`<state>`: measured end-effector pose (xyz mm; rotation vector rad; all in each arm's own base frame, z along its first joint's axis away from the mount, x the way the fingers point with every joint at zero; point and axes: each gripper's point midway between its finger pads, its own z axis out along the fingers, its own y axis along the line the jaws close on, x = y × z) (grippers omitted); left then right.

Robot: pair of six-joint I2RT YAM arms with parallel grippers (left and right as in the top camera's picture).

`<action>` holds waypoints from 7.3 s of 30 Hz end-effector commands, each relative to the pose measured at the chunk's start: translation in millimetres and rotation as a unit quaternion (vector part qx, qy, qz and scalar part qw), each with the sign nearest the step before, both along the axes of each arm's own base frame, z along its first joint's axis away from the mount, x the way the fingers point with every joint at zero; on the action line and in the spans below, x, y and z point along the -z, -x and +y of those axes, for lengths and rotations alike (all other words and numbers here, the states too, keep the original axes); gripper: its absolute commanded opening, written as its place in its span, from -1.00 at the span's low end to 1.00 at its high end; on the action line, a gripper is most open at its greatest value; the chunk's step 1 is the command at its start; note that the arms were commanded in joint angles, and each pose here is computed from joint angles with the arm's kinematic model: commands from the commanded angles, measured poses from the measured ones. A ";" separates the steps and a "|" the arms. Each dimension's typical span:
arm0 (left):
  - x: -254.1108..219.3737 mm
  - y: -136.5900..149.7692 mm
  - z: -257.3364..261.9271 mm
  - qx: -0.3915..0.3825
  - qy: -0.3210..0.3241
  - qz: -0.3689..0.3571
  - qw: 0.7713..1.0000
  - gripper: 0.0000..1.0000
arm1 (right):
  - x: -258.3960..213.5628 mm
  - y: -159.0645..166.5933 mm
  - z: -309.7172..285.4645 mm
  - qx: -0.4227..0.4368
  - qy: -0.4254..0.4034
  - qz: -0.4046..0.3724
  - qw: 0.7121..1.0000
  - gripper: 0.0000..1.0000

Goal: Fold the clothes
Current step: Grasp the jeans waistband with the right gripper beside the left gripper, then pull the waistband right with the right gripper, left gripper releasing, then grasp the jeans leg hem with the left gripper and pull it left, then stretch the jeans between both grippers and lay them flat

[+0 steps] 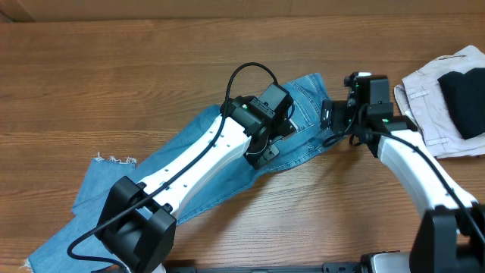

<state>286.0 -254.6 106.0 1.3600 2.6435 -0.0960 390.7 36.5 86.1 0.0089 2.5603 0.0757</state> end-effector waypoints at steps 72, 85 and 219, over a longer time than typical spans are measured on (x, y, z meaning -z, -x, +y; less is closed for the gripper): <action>-52.6 -16.4 154.7 -0.386 -0.094 -0.040 0.917 -0.72 | -115.1 31.6 -133.1 0.279 0.139 -0.107 0.944 -0.54; -78.2 -0.7 238.9 -0.595 -0.101 -0.055 0.795 -0.61 | -112.6 26.1 -122.7 0.263 0.108 -0.109 0.952 -0.27; -76.5 -84.9 414.5 -0.752 0.243 -0.203 0.578 -0.92 | 26.4 74.2 -46.2 0.135 -0.035 0.190 0.972 0.12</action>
